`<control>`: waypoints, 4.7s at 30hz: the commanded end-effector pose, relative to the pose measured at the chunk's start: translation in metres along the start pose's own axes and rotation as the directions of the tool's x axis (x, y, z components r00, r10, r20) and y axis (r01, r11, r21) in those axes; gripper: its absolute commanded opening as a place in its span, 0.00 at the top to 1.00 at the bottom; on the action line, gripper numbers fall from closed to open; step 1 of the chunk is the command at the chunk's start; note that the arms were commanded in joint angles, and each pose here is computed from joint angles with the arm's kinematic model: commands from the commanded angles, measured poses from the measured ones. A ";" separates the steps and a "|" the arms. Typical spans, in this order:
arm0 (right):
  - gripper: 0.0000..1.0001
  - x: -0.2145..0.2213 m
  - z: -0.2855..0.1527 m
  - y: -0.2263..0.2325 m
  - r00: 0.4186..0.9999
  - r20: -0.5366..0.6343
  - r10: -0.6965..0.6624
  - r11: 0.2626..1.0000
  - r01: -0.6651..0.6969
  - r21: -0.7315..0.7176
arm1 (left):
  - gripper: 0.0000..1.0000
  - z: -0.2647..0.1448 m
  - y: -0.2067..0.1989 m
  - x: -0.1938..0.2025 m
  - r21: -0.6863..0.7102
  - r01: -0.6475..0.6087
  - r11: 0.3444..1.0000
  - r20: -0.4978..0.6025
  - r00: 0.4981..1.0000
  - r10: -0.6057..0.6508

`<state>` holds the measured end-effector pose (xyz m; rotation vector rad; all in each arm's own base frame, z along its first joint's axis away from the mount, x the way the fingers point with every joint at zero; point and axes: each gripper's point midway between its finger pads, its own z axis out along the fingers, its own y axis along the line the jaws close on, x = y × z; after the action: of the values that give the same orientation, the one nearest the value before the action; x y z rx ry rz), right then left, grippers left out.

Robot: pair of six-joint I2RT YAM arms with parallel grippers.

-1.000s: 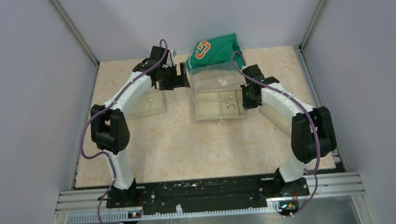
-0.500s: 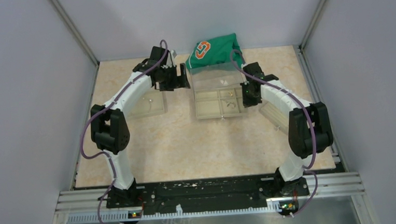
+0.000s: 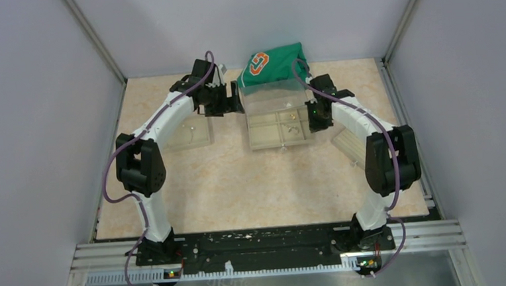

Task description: Organize the mixed jewelry

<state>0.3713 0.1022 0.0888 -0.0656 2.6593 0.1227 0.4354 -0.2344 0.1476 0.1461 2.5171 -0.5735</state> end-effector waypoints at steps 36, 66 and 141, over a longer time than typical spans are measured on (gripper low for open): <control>1.00 -0.058 -0.009 0.029 0.993 0.116 -0.014 0.990 0.030 -0.141 | 0.06 -0.007 -0.012 0.004 0.066 -0.003 0.998 -0.026 1.000 0.004; 1.00 -0.072 -0.010 0.030 0.997 0.075 0.032 0.993 -0.024 -0.116 | 0.07 0.002 -0.009 0.008 0.067 -0.003 0.998 -0.041 0.999 0.006; 0.32 -0.098 -0.103 0.029 0.925 0.239 0.297 0.940 -0.238 -0.246 | 0.06 0.030 -0.030 -0.052 0.126 0.013 0.992 0.081 0.996 -0.024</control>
<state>0.4094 0.1386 0.1837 0.0919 2.5373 0.3855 0.4788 -0.2678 0.1247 0.1475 2.5002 -0.6901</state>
